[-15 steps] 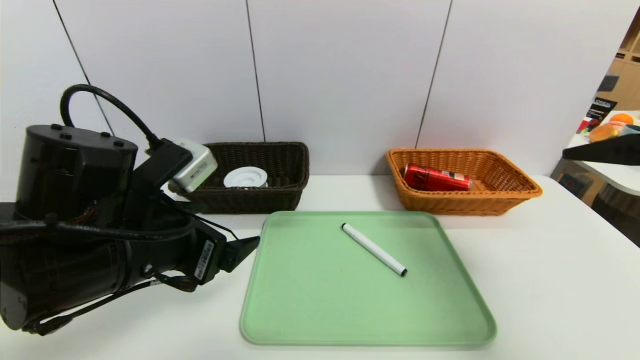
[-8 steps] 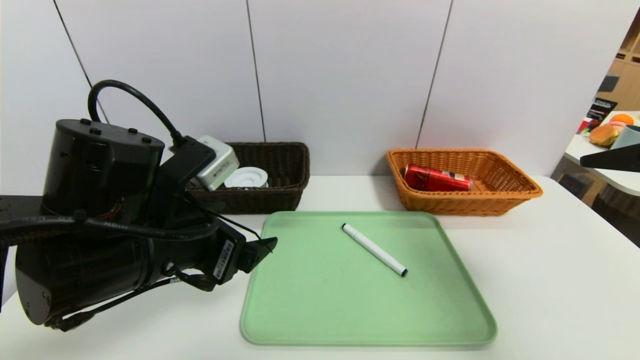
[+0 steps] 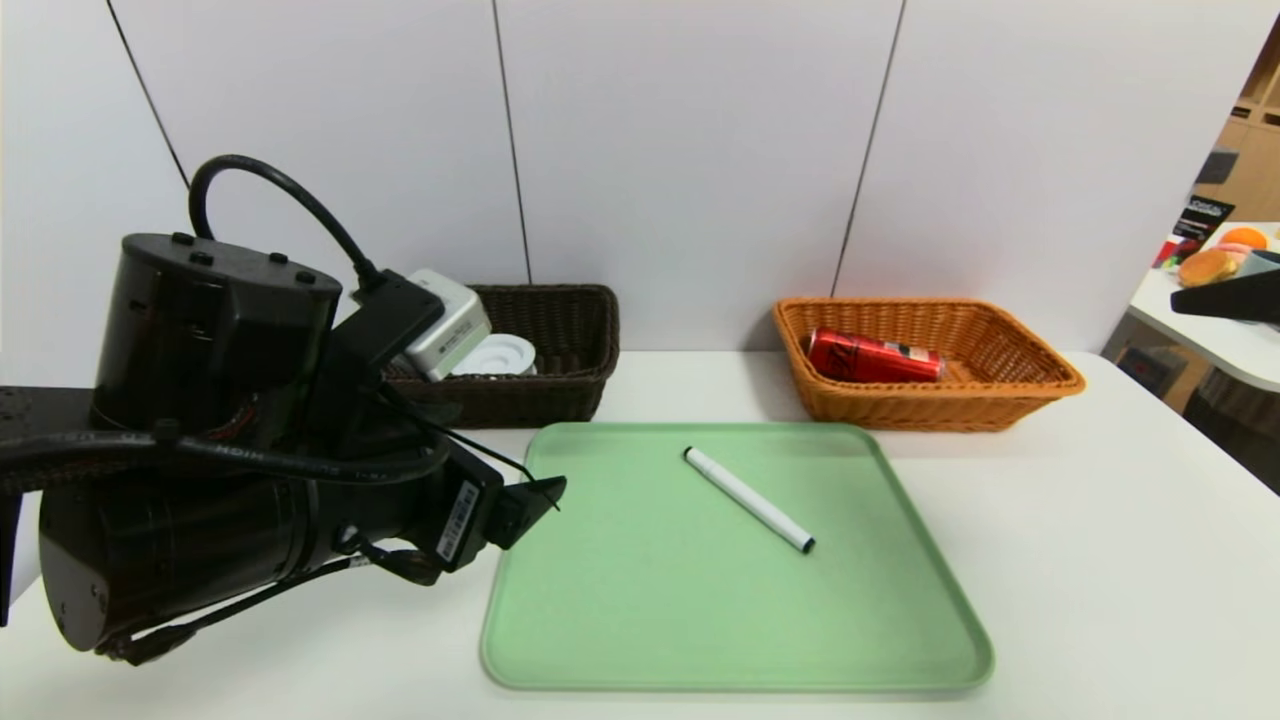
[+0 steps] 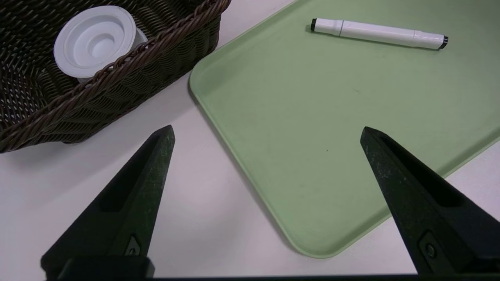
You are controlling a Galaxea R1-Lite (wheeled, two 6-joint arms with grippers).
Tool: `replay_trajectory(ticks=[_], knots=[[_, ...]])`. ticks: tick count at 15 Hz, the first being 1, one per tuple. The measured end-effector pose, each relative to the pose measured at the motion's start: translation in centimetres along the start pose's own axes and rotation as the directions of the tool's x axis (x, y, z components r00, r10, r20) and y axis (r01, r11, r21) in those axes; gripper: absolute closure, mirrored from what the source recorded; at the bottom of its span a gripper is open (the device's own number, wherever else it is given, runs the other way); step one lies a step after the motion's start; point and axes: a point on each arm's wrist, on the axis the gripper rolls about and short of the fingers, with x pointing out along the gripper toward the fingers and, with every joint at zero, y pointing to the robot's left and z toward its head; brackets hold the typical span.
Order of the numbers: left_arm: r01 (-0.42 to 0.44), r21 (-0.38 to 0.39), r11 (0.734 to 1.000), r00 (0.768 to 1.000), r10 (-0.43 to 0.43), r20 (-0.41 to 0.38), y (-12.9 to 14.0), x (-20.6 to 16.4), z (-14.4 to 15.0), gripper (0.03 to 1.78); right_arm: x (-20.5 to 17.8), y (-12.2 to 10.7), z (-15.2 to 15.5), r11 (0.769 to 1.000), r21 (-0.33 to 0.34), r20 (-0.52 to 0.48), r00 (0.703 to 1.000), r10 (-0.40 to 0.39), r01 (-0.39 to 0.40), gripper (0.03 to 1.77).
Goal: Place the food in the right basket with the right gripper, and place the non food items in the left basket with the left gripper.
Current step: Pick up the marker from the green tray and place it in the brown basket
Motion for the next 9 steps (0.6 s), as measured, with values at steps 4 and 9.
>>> replay_trajectory(ticks=[4, 9], knots=[[0.021, 0.010, 1.000, 1.000, -0.021, 0.008, -0.8, 0.3, 2.7, 0.12, -0.2, -0.2, 0.9, 1.000, 0.009, -0.001, 1.000, -0.010, 0.010, 0.11], [0.012, 0.021, 1.000, 1.000, -0.013, 0.009, -2.7, 1.4, 7.7, 0.12, 0.1, -0.3, 0.4, 1.000, 0.020, -0.025, 1.000, -0.016, 0.016, 0.11]])
